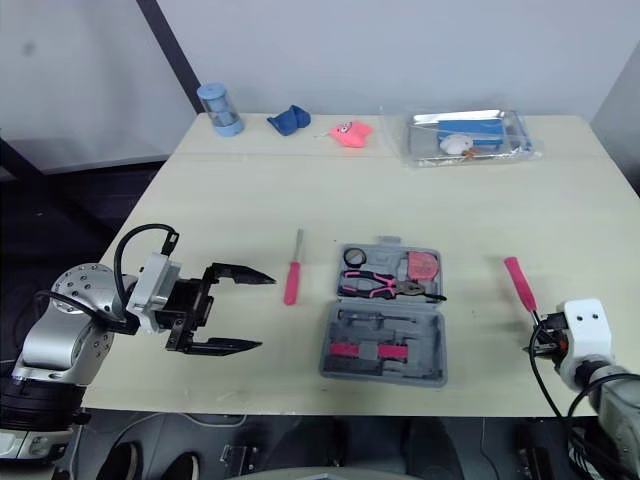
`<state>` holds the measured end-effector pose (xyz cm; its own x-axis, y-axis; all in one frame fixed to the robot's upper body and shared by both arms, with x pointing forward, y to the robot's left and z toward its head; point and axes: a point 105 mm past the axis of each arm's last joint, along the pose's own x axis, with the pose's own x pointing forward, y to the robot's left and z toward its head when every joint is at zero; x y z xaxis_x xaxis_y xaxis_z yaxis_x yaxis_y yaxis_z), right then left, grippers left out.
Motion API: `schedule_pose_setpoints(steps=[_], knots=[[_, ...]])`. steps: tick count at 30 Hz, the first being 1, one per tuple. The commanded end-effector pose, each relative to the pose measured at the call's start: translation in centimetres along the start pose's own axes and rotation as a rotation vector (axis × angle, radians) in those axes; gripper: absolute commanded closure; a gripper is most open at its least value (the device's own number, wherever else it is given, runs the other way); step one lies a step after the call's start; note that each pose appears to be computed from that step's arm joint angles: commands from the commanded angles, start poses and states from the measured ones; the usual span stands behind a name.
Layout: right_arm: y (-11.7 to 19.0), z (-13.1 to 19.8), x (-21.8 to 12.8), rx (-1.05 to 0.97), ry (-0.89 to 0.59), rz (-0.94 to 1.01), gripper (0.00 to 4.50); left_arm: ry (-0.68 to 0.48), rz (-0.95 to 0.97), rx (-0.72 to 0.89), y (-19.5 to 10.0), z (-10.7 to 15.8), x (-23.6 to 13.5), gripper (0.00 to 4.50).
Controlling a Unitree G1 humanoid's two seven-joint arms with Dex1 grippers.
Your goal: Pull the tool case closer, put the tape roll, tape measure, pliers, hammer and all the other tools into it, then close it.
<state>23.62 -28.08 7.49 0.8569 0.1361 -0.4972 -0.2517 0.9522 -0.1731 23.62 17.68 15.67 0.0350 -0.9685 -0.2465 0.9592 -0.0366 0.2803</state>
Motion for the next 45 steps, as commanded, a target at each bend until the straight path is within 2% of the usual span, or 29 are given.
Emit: schedule_pose_setpoints(steps=[1,9,17,27,38,45], knots=[[3.4,3.1,-0.8,-0.191,-0.048,0.248,4.48,-0.005,-0.013,0.025,-0.1,0.4,-0.6,0.00],[8.1,7.1,-1.5,-0.549,0.072,0.577,4.48,0.018,-0.002,0.017,0.1,-0.2,-1.1,0.00],[11.7,9.5,-1.0,-0.801,0.200,0.684,4.48,0.046,0.006,0.011,0.0,-1.0,-1.4,0.00],[15.3,10.1,0.5,-0.906,0.311,0.700,4.48,0.114,0.006,-0.001,-0.4,-2.3,-1.7,0.00],[17.1,8.7,1.9,-0.947,0.383,0.689,4.48,0.117,-0.001,0.005,-0.5,-2.3,-1.6,0.00],[18.1,8.5,2.5,-0.937,0.373,0.700,4.48,0.113,-0.005,0.003,-0.6,-2.3,-1.5,0.00]])
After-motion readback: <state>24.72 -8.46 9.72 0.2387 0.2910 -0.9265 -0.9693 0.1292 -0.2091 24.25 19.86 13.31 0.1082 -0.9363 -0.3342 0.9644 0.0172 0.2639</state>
